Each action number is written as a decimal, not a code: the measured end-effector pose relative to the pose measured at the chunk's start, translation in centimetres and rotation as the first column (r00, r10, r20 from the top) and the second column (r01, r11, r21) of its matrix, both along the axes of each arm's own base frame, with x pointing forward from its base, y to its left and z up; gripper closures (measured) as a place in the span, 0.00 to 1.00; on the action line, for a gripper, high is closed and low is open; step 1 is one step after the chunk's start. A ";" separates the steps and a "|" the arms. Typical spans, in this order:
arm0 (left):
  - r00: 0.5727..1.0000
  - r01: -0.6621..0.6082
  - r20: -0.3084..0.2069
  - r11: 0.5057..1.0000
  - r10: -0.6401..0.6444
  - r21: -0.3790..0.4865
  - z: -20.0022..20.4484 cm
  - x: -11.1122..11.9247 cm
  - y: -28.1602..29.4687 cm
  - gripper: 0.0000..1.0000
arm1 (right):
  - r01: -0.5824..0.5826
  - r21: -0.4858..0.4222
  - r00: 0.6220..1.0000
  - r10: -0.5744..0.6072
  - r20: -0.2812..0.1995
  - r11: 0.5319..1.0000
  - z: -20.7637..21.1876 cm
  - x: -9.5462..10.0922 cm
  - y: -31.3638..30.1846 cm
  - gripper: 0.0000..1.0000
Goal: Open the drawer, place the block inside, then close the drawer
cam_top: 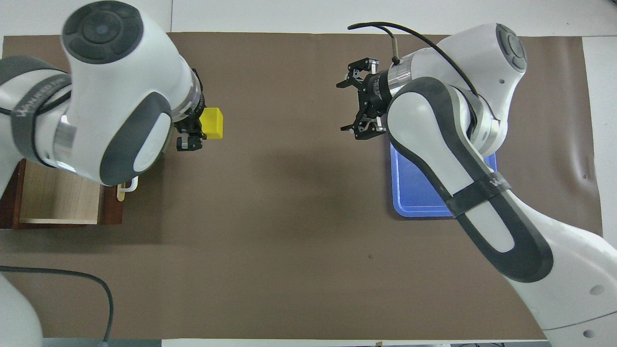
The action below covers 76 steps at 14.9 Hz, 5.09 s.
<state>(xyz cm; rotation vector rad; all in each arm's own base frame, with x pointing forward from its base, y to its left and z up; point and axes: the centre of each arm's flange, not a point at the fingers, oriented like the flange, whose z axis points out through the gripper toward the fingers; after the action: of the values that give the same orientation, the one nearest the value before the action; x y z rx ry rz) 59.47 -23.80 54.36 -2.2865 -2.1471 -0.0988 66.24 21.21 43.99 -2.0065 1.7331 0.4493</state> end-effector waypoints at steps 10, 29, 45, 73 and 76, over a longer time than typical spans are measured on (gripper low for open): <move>0.978 0.200 -0.050 0.979 -0.202 -0.034 -0.1 1.4 21.6 0.44 | -0.710 -0.360 0.657 0.753 -0.029 0.606 11.9 -8.4 -15.5 0.00; 0.985 0.174 -0.011 0.984 -0.175 -0.029 -9.7 -1.0 28.1 0.44 | -0.888 -0.433 0.219 0.970 -0.102 0.155 15.0 -12.3 -19.8 0.00; 0.991 0.126 -0.034 0.991 -0.127 -0.041 -8.4 -1.8 14.6 0.00 | -0.888 -0.433 0.221 0.970 -0.102 0.156 15.0 -12.3 -19.9 0.00; 0.992 0.114 0.055 0.993 -0.113 -0.014 -7.8 -0.9 33.1 0.00 | -0.868 -0.471 0.221 0.971 -0.091 0.154 15.3 -11.8 -19.8 0.00; 0.990 0.130 0.054 0.991 -0.129 -0.014 -7.9 -0.9 33.1 0.00 | -0.852 -0.501 0.223 0.971 -0.082 0.153 15.6 -11.4 -19.7 0.00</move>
<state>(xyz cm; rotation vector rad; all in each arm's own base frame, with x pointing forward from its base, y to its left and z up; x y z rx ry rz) 58.59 9.26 46.50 -2.4590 -2.0287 -0.1424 54.86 1.47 59.58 -3.1691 0.1089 0.0627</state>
